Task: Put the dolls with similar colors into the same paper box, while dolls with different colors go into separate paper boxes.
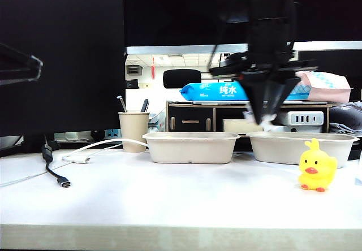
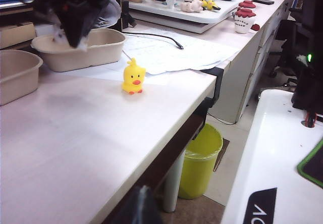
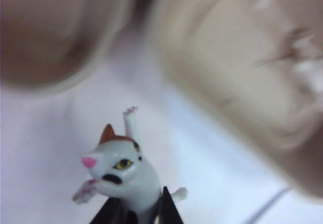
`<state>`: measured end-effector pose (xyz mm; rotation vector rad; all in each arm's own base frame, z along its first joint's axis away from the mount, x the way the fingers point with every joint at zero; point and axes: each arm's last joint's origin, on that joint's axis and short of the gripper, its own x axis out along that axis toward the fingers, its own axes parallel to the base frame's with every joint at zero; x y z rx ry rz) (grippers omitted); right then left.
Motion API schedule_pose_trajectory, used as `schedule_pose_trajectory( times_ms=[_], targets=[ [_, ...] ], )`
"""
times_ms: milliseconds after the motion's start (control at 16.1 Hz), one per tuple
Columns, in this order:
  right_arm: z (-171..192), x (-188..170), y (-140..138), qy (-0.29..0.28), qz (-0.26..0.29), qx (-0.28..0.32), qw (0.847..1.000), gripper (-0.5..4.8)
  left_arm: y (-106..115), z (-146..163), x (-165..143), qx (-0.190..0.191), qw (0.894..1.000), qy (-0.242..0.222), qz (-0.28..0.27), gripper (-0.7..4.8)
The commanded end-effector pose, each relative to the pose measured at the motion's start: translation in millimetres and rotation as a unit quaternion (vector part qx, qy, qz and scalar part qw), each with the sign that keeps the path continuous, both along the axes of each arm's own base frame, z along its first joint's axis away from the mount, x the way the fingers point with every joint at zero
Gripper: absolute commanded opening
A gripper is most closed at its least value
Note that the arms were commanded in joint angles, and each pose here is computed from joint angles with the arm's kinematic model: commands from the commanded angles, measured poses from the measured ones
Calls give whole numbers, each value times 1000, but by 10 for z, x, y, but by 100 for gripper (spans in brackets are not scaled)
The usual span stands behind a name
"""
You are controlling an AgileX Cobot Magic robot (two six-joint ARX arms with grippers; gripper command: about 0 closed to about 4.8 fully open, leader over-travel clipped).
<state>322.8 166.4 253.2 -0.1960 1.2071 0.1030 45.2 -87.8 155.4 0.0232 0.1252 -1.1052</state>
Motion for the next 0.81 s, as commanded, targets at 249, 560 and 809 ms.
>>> schedule_pose_trajectory(
  times_ms=[249, 560, 809],
  targets=[
    [86, 294, -418, -67, -60, 2, 996, 40, 79, 15, 130, -6, 997, -4, 73, -5],
    [110, 419, -600, -96, -74, 14, 993, 48, 149, 14, 216, -5, 992, -4, 130, -5],
    [119, 442, -627, -101, -58, 13, 993, 212, 192, 14, 260, -5, 987, -4, 162, -5]
  ],
)
